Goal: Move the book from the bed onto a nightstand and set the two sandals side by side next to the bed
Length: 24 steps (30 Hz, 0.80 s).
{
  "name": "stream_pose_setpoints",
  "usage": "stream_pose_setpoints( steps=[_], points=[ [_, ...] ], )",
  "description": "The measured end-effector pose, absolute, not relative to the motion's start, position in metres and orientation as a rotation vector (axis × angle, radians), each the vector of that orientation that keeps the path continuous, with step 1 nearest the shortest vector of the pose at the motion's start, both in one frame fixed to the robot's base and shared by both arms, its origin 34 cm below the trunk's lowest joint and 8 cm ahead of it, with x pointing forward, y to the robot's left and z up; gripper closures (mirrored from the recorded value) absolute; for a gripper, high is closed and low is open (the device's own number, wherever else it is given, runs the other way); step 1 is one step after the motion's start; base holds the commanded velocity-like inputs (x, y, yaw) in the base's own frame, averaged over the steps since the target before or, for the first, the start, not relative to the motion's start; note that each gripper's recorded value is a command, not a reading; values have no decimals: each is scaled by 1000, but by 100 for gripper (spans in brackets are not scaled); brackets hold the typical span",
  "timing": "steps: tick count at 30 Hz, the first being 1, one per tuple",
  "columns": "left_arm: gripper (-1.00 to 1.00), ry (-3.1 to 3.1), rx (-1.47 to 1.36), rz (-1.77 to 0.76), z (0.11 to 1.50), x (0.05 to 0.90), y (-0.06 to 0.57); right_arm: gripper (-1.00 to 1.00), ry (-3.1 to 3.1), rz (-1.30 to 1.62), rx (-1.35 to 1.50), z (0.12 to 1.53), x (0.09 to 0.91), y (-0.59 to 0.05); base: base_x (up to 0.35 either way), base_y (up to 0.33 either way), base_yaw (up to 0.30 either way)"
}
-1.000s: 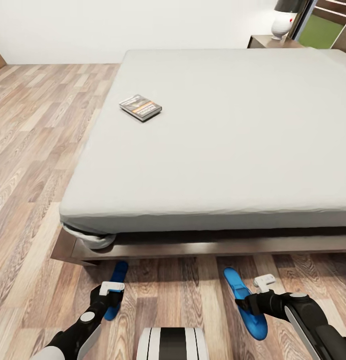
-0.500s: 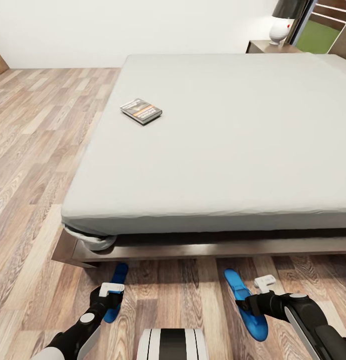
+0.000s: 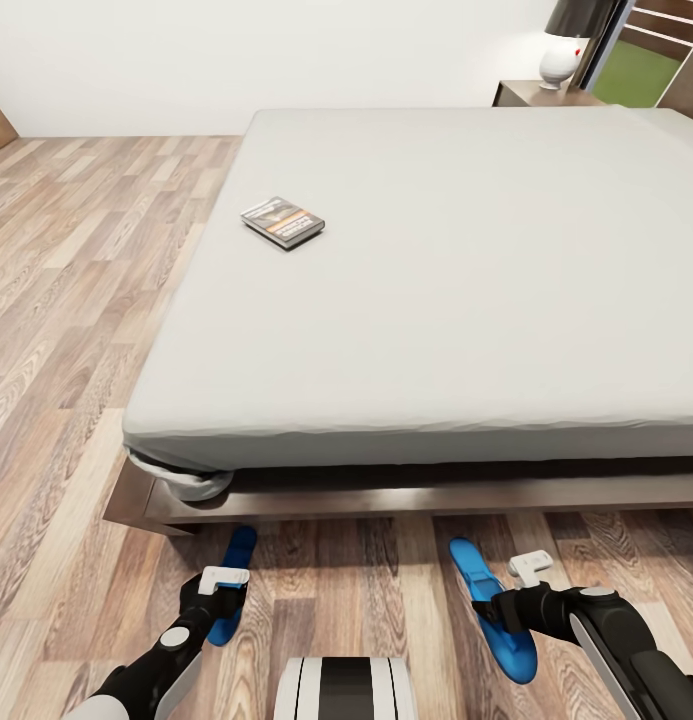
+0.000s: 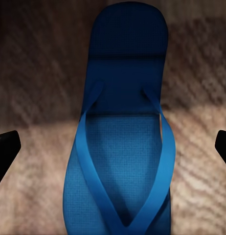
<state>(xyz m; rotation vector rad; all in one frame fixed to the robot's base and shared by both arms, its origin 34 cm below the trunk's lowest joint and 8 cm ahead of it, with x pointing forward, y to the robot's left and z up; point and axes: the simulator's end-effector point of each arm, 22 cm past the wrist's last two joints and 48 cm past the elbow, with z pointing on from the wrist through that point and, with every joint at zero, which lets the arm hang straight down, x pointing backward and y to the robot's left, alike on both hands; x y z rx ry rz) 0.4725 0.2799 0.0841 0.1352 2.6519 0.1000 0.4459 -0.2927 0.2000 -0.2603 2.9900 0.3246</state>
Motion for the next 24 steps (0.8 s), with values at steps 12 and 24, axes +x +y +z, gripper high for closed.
stream_pose_setpoints(
  steps=[12,24],
  points=[
    [-100,2666,127,116,82,463,288,100,3004,321,-254,197,441,-295,0,0,0],
    [-100,2728,136,242,77,432,351,100,3020,318,-248,193,436,-297,0,0,0]
  ],
)
